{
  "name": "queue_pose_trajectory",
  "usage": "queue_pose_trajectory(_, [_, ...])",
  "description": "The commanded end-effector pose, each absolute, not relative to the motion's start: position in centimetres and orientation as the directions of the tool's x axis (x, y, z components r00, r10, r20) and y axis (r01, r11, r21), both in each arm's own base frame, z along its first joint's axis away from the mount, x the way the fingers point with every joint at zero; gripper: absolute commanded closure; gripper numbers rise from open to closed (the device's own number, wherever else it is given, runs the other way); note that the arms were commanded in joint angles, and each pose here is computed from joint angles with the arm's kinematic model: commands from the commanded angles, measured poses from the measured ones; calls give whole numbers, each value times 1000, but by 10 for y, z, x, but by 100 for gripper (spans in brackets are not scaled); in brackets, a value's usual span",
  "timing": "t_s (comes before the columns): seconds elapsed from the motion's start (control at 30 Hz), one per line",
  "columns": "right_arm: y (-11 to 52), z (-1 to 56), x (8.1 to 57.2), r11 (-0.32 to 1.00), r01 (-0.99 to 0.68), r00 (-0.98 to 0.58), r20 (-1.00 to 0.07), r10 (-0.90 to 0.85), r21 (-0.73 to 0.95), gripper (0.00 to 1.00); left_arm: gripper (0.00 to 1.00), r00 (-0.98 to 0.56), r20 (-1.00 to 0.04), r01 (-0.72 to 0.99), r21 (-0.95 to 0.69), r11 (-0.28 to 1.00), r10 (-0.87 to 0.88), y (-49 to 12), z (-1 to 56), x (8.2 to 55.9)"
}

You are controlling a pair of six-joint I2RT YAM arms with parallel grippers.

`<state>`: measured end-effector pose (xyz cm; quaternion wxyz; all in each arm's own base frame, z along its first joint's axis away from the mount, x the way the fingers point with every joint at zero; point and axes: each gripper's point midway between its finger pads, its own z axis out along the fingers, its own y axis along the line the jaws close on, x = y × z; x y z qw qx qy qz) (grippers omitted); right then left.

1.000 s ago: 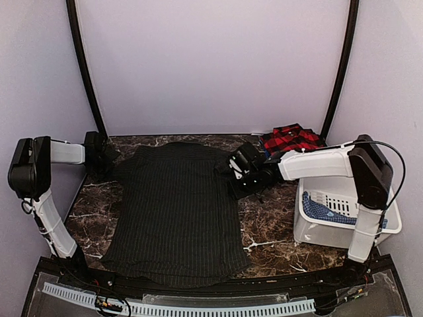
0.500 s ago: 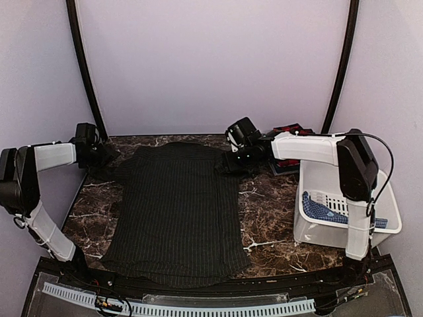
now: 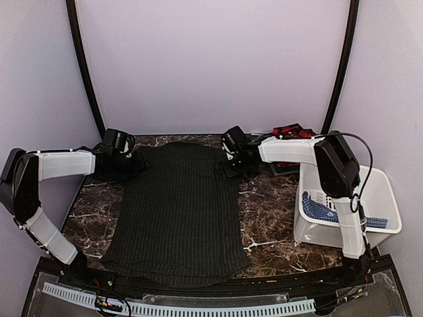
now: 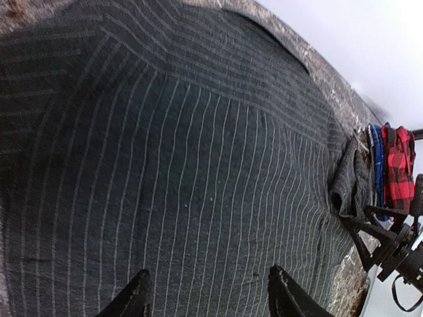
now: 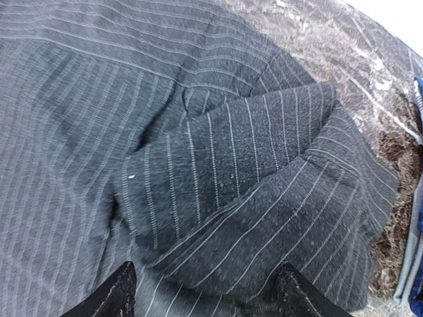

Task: Fold and stack the long sleeve shirts
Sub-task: Flatten out the crumpled shirt at the center of the board.

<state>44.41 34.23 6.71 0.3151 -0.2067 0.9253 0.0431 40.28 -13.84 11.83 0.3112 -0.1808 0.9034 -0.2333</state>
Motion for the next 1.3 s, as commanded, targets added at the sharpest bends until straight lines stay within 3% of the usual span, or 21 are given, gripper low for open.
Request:
queue_pose_trajectory(0.0, [321, 55, 464, 929, -355, -736, -582, -346, -102, 33, 42, -812, -382, -172, -566, 806, -442, -170, 82, 390])
queue_pose_trajectory(0.17, [292, 49, 486, 956, -285, -769, -577, -274, -73, 48, 42, -835, -335, -198, -556, 808, -435, -177, 57, 384])
queue_pose_trajectory(0.4, [268, 50, 509, 976, -218, -792, -584, -178, -1, 62, 42, -850, -341, -239, -429, 871, -401, -163, 23, 395])
queue_pose_trajectory(0.7, [264, 62, 513, 976, -218, -786, -595, -170, 9, 94, 42, -863, -319, -275, -354, 894, -392, -151, 1, 410])
queue_pose_trajectory(0.83, [267, 76, 511, 973, -230, -771, -616, -162, 33, 100, 42, -865, -315, -275, -356, 893, -391, -150, 4, 408])
queue_pose_trajectory(0.93, [269, 91, 509, 969, -239, -760, -632, -151, 55, 100, 42, -867, -315, -272, -348, 897, -385, -147, 5, 401])
queue_pose_trajectory(1.17, [267, 106, 499, 967, -249, -752, -639, -160, 50, 54, 42, -862, -345, -264, -318, 911, -370, -135, 14, 391])
queue_pose_trajectory(1.27, [263, 96, 494, 970, -241, -765, -622, -167, 35, 44, 42, -861, -347, -264, -318, 911, -371, -132, 15, 389])
